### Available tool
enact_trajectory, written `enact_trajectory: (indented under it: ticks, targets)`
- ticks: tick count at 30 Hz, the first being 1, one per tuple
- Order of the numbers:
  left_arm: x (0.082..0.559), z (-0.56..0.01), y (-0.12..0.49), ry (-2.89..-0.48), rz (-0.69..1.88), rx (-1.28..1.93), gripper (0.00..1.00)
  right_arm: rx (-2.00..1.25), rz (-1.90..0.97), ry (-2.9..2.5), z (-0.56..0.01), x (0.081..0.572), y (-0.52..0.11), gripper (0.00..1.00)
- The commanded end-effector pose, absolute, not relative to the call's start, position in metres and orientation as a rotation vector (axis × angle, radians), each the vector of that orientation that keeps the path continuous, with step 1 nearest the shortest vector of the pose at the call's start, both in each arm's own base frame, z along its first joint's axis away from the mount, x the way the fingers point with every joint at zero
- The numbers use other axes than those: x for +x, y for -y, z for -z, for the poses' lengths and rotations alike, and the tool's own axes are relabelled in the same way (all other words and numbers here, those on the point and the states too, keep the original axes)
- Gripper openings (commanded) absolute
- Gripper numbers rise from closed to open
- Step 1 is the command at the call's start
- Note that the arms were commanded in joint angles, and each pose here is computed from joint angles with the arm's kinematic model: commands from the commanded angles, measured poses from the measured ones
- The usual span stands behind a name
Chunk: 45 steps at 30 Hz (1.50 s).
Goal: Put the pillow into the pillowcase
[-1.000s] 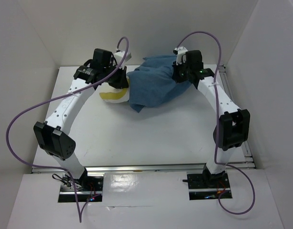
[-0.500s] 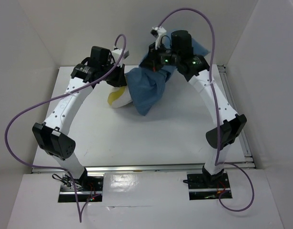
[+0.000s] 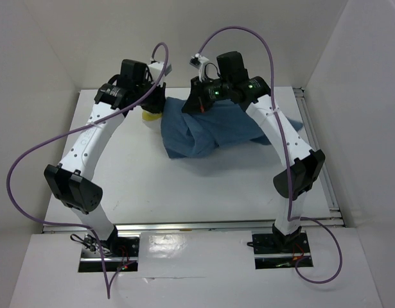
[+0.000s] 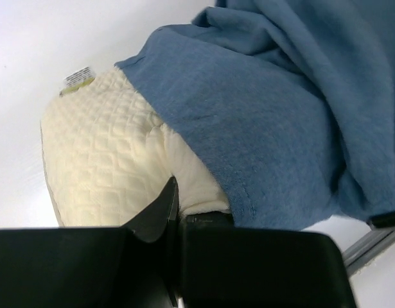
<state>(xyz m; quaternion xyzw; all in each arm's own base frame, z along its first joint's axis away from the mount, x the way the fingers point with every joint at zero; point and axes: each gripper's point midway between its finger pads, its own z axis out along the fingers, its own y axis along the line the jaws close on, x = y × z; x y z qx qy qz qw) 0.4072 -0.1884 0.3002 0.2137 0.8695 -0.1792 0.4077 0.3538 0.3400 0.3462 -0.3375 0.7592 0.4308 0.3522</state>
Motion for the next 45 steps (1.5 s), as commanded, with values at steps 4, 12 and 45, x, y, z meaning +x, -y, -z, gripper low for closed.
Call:
enact_trajectory:
  ticks: [4,12,45]
  targets:
    - [0.419,-0.378,0.206,-1.913,0.543,0.499,0.0,-0.901,-1.189,-1.913,-0.364,0.35,-0.343,0.0]
    - [0.408,-0.371,0.215,-1.94,0.639,0.49,0.0,-1.023,-1.393,-1.737,-0.403,0.32,-0.395,0.0]
    - [0.39,-0.337,0.171,-2.03,0.504,0.366,0.0,-0.734,-1.156,-1.759,-0.416,0.418,-0.288,0.0]
